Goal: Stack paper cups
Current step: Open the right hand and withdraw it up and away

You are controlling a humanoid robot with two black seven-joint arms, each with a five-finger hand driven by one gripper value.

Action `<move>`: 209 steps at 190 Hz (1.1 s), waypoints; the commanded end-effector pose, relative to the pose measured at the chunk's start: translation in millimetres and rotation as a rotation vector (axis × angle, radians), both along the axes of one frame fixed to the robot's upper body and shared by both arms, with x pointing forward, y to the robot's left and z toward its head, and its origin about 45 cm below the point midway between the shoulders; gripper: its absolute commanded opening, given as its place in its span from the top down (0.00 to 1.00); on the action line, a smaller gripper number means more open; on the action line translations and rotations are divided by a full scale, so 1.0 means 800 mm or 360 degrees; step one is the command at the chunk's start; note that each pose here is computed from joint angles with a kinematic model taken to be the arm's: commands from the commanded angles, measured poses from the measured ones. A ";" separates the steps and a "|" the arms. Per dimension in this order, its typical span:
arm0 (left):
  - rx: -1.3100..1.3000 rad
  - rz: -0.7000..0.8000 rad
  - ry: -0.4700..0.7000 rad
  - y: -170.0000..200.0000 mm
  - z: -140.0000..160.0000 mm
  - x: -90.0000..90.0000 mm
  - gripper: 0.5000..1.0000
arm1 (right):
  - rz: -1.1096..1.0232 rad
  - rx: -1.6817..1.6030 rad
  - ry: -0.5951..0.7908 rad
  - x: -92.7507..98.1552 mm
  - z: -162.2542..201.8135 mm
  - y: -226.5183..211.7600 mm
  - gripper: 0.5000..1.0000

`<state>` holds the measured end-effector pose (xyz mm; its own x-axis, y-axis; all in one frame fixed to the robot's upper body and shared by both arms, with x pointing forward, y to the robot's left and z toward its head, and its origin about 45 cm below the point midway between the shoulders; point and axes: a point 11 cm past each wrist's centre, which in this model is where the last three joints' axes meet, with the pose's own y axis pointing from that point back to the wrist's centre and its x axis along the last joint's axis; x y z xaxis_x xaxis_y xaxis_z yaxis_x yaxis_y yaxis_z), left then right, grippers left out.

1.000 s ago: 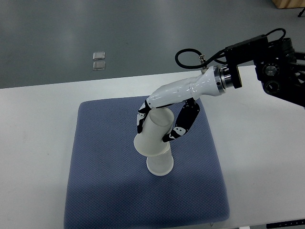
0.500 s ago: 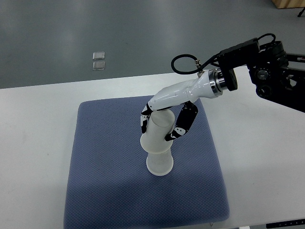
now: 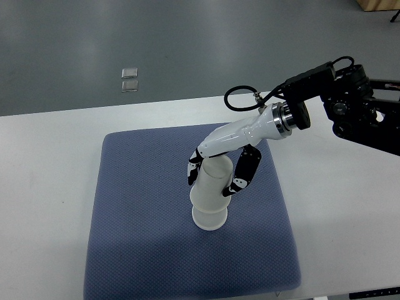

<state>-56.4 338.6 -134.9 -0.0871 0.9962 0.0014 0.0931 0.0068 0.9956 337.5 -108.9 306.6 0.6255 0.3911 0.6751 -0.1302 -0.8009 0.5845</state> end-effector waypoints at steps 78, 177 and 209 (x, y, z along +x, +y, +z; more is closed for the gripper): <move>0.0000 0.0000 0.0000 0.000 0.000 0.000 0.00 | -0.0121 0.0090 0.0037 0.016 0.002 -0.012 0.17; 0.0000 0.0000 0.0000 0.000 0.000 0.000 0.00 | -0.1088 0.1021 0.0804 0.120 -0.009 -0.116 0.17; 0.0000 0.0000 0.0000 0.000 0.000 0.000 0.00 | -0.1412 0.1232 0.1133 0.121 -0.066 -0.119 0.17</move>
